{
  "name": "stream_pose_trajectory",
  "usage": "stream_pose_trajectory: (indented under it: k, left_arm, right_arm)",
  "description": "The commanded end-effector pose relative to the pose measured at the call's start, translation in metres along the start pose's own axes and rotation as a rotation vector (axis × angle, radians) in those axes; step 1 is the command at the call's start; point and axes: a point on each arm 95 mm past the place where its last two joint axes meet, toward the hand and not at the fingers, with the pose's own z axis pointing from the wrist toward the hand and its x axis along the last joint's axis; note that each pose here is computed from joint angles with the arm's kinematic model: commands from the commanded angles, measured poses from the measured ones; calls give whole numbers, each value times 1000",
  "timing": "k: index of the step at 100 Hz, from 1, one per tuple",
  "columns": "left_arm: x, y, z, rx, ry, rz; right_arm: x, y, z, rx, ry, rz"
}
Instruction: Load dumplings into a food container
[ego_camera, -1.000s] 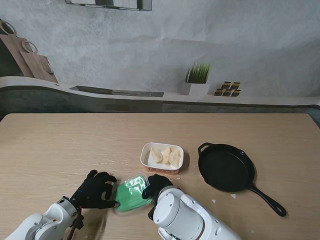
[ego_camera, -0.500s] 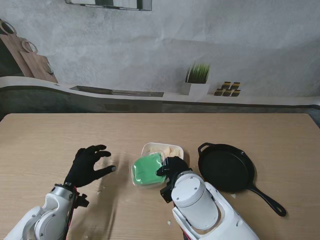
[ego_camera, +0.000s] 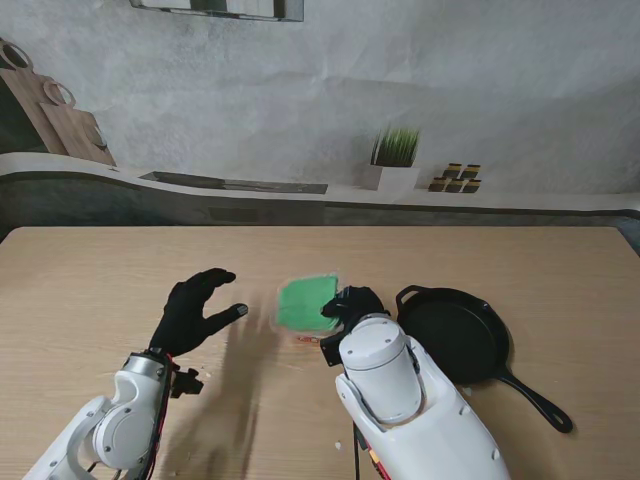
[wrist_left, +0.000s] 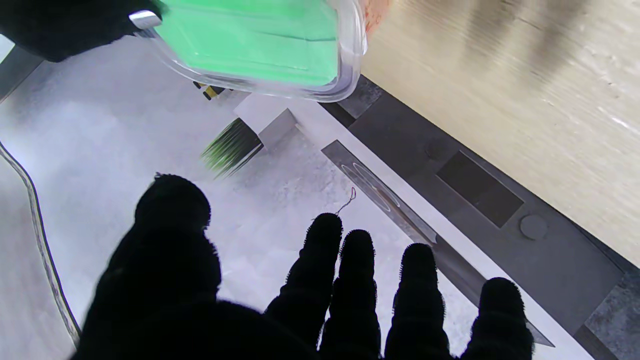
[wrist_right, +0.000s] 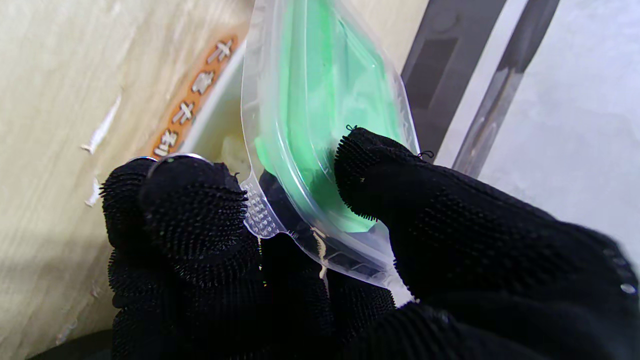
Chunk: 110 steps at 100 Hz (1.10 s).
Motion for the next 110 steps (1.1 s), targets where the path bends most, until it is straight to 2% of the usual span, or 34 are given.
stream_pose_trajectory:
  k: [1,20,33,65,76,99,110]
  left_arm:
    - [0,5,0,-24,-2,1]
    - [-3,9,1,-38,-18,-20]
    - [-4,10,2,-44,-19,-21]
    - [-5,11,3,-49,-22,-19]
    - [-5,10,4,-50,-23,-17]
    - [-6,9,4,-45,-26,-16]
    - [-7,9,4,-46,-26,-15]
  right_arm:
    - [4,-2,5,7,-3,17]
    - [3,1,20,-35,-25,29]
    - [3,2,23,-36,-59,96]
    - [-3,7,33,-90,-99,58]
    - [-5,7,33,-89,-105,58]
    - [2,9,30,-54,-49,108]
    - [4,9,25,-30,-47,120]
